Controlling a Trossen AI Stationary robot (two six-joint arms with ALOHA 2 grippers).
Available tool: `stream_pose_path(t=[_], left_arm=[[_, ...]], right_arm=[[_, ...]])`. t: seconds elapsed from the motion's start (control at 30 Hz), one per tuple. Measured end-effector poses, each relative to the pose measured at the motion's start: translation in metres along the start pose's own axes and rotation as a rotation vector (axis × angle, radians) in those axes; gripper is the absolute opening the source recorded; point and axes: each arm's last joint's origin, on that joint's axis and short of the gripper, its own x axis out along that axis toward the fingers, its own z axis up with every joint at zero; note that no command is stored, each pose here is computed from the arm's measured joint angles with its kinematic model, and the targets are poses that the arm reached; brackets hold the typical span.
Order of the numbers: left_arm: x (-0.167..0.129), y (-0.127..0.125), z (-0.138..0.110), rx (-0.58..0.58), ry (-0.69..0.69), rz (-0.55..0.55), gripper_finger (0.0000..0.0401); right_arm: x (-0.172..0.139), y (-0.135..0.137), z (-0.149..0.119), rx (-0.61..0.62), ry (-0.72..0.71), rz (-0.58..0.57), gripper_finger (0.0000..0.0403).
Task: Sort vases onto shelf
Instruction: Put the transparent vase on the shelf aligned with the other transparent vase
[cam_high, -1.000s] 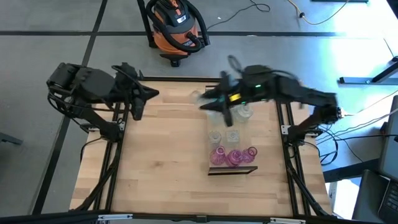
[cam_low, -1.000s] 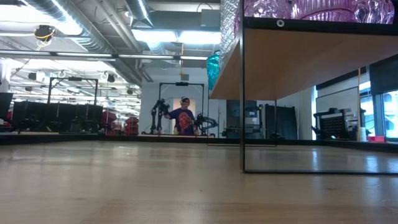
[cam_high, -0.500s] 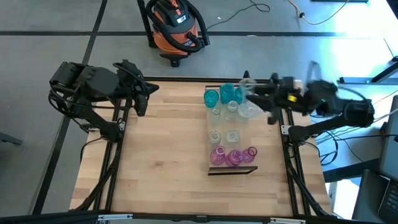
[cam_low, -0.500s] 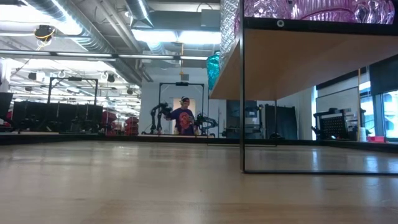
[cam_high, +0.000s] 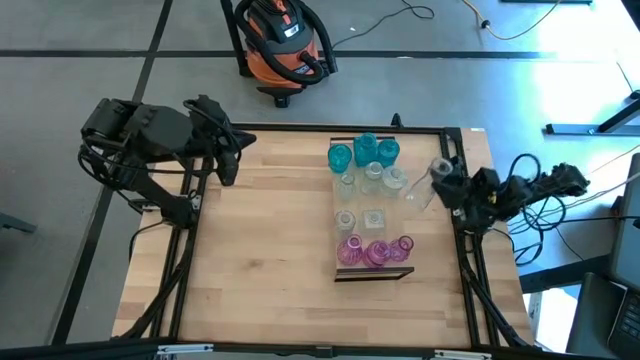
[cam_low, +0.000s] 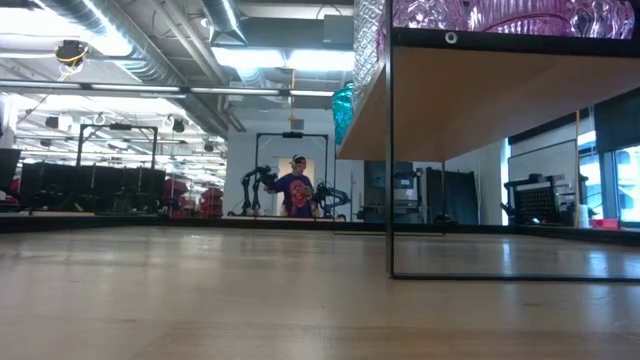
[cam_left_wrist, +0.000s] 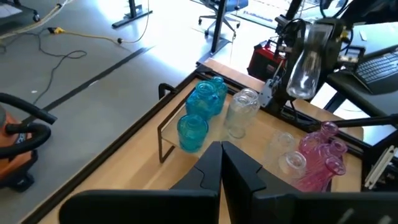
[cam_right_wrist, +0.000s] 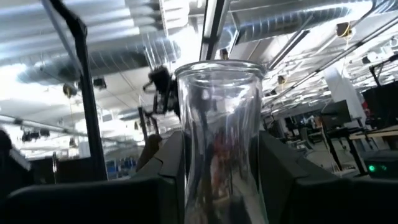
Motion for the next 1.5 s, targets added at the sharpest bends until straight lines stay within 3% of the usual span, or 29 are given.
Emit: stream_pose_path(t=[0.33,1.07,1.5], left_arm=[[0.0,0.002,0.001,0.017,-0.038,0.066,0.0002],[0.059,-0.029,-0.008,0.136,0.066,0.179,0.0002],[0.072,-0.023,-0.005,0.12,0.084,0.216,0.0002]], right_arm=[[-0.044,-0.017,-0.051,-0.001,-0.025,0.026,0.0113],[-0.037,-0.015,-0.082,-0.015,0.177,-0.063,0.0113],[-0.034,-0.013,-0.102,0.031,0.271,-0.068,0.0113]])
